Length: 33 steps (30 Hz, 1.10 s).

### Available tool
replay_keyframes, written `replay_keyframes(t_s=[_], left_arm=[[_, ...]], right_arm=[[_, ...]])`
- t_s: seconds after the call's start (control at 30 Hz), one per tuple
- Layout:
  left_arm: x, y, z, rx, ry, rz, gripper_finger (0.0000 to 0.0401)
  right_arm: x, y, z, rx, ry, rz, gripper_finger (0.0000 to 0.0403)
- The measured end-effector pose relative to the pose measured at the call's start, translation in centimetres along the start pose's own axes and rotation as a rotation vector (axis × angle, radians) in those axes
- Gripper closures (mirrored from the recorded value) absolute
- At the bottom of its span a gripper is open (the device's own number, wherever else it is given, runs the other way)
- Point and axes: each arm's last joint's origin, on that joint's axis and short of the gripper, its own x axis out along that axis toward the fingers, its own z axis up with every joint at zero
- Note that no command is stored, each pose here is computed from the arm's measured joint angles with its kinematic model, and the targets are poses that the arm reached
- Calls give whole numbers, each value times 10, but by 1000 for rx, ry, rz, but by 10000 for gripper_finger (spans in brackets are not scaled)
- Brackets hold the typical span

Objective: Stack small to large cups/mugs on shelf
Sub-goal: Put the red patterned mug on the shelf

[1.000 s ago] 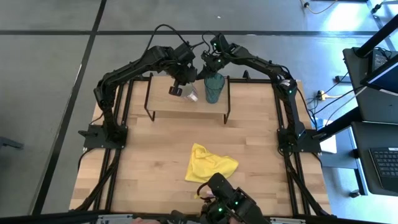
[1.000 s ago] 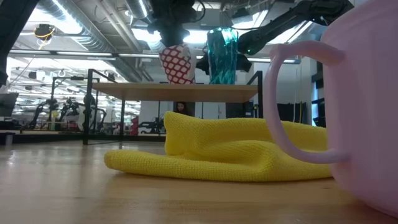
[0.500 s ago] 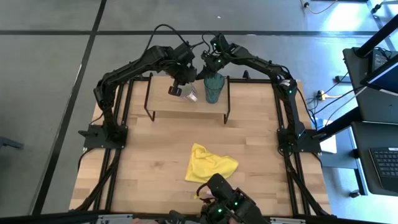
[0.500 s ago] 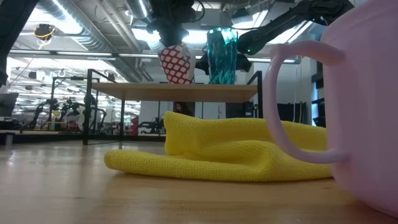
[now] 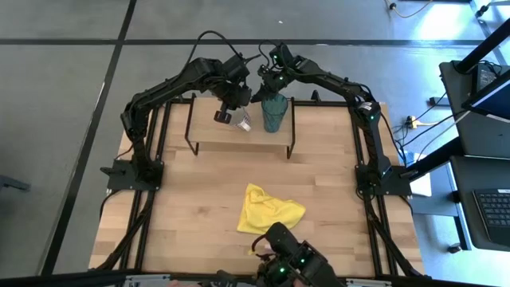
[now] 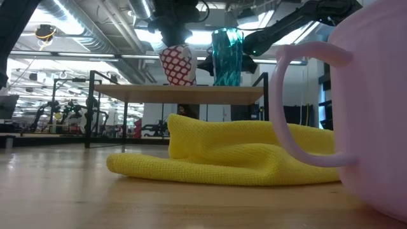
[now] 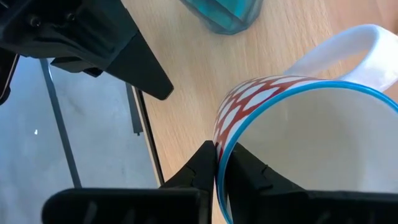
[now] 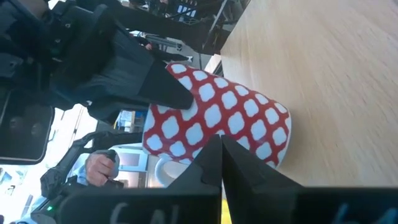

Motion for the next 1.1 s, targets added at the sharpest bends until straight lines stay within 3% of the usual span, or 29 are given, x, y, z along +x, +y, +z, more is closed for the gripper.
replay_keyframes(t_s=[1.1], left_arm=[[-16, -8, -7, -59, 29, -18, 383]], right_arm=[[0, -1, 0, -18, -9, -18, 398]])
